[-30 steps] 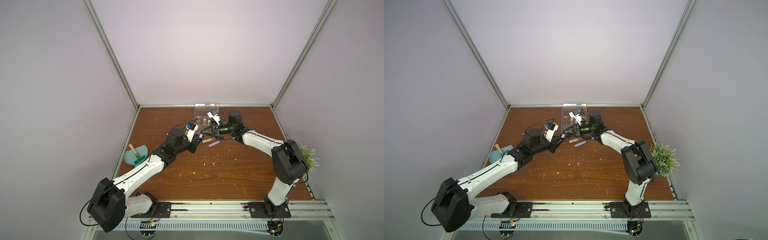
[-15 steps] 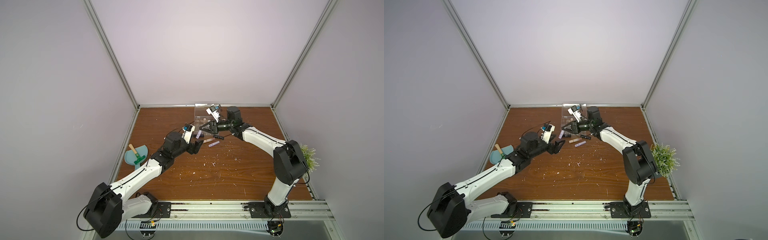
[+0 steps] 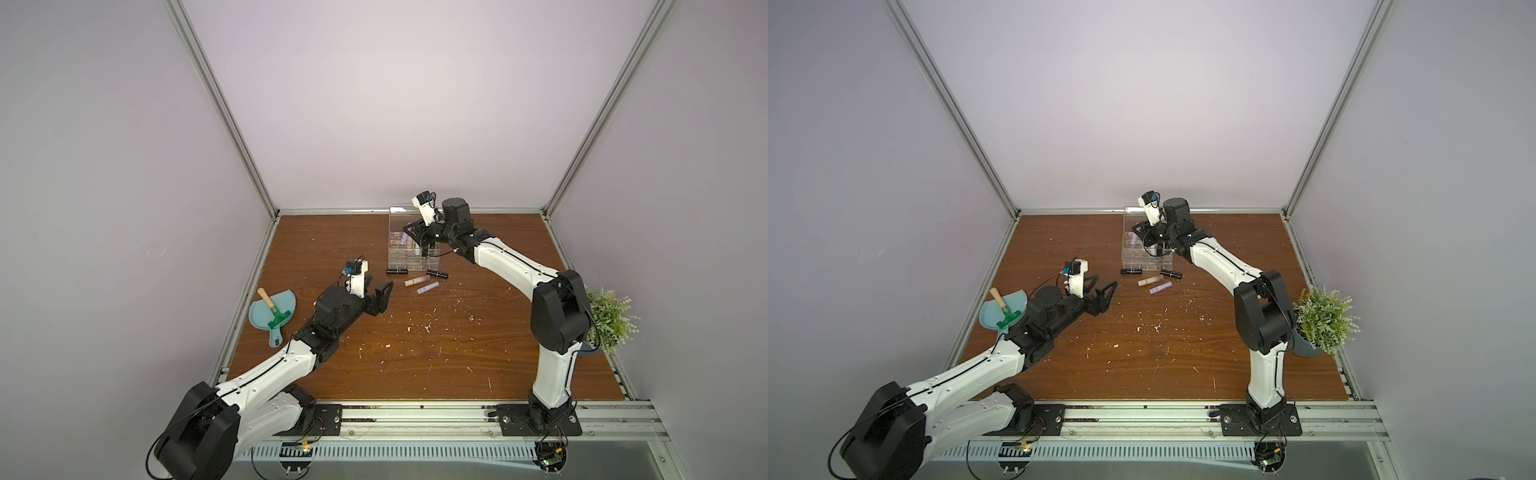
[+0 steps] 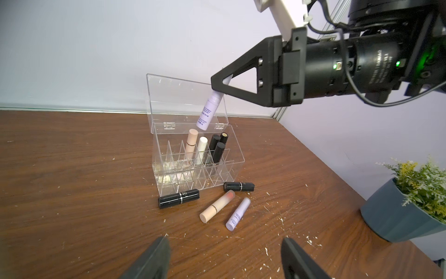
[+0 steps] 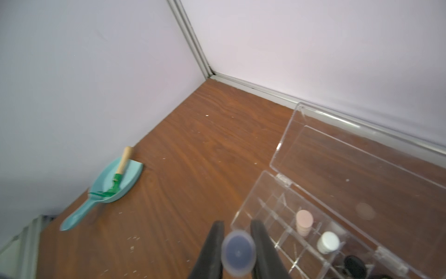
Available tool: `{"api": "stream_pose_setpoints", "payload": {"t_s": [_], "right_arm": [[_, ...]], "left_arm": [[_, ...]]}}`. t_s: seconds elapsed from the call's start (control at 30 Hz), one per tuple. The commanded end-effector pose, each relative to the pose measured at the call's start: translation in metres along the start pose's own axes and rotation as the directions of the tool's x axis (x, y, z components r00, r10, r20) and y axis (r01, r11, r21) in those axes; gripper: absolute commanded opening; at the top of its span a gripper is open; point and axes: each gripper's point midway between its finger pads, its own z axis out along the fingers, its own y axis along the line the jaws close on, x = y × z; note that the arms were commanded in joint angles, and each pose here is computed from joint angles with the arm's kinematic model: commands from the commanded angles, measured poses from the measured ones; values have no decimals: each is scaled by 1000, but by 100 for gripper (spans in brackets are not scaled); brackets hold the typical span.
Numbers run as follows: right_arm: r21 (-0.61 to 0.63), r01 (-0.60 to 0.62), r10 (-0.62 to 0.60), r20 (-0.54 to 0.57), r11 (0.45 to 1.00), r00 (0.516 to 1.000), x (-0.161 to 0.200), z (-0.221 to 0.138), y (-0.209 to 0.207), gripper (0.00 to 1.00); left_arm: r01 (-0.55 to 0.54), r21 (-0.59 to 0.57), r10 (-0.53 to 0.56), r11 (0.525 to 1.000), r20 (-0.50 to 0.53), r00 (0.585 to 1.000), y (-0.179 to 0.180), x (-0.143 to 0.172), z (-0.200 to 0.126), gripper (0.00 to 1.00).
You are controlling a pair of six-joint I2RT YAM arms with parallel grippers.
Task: Arrange the lipsticks in the organizer
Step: Place the lipstick in the storage box.
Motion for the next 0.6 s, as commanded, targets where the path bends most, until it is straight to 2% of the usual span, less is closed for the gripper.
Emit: {"api": "stream_pose_setpoints", "payload": {"t_s": [0.0, 0.3, 0.57], "right_arm": [[122, 109, -115, 48, 987, 992, -24, 3, -7, 3], [179, 181, -188, 20, 967, 982, -15, 40, -17, 6], [241, 213, -216, -12, 947, 976, -1, 59, -32, 5]], "left_arm": [[25, 10, -26, 1000, 67, 997, 1, -16, -2, 76], [30, 22, -32, 999, 51, 998, 1, -7, 1, 76], [28, 30, -30, 999, 49, 998, 0, -7, 1, 76]]}}
